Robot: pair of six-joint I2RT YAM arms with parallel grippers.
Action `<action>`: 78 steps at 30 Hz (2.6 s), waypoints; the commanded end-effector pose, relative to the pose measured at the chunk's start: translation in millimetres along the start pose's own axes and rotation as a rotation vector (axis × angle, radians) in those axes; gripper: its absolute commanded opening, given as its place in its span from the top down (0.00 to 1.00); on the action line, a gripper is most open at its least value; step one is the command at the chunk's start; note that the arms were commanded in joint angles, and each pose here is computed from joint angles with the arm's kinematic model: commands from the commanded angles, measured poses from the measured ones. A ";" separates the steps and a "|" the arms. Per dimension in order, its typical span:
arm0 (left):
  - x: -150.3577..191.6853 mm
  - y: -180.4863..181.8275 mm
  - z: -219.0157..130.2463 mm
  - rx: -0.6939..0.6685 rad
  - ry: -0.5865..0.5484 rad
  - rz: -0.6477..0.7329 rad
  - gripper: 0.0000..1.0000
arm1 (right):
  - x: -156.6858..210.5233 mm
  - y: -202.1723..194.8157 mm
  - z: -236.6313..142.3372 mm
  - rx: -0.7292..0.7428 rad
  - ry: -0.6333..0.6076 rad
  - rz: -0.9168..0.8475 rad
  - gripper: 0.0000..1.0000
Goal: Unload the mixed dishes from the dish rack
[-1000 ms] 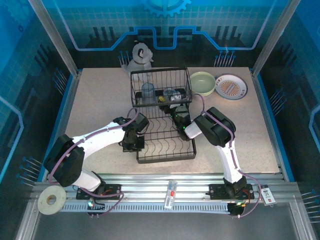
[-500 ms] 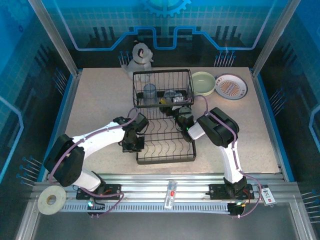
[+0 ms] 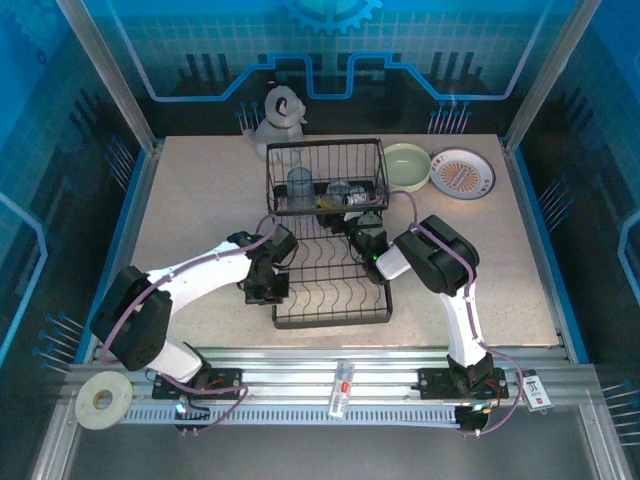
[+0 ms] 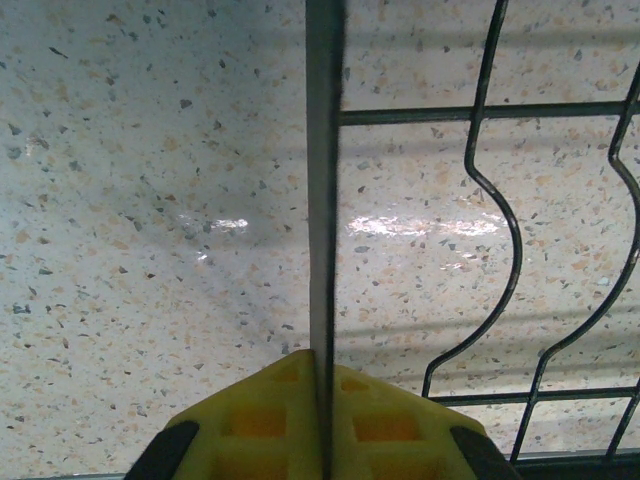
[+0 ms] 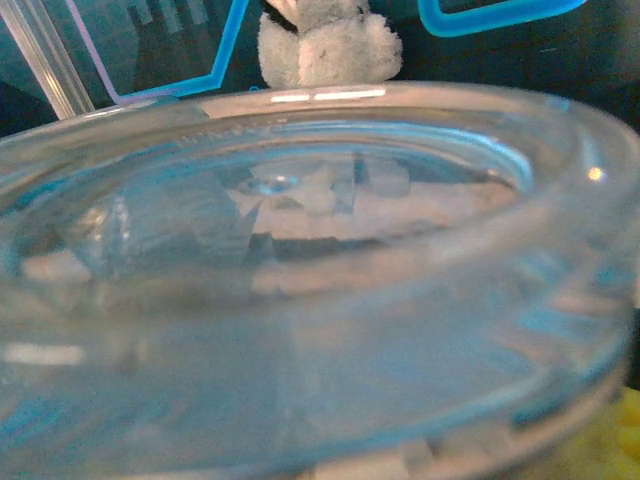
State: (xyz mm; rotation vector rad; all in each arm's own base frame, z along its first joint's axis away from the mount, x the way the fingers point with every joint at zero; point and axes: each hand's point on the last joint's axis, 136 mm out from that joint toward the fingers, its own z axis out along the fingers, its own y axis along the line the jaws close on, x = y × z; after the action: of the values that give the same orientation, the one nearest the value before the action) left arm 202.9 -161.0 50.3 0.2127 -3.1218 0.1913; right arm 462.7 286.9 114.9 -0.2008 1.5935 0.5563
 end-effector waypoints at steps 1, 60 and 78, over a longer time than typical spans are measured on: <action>-33.2 -46.9 2.9 0.203 -0.072 -0.019 1.00 | 0.4 65.9 -12.3 -0.231 0.054 0.157 0.42; -50.5 -55.7 -13.3 0.200 -0.121 -0.016 1.00 | -15.4 86.8 -28.8 -0.718 0.025 -0.360 0.35; -39.6 -45.6 -16.5 0.176 -0.113 0.052 1.00 | -17.4 89.9 -70.7 -0.681 0.004 -0.224 0.38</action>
State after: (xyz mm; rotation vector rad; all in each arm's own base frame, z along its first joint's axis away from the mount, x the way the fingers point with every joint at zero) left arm 206.1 -190.8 52.9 0.1807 -3.0656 0.3318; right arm 448.0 276.7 122.2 -0.4652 1.5796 0.6936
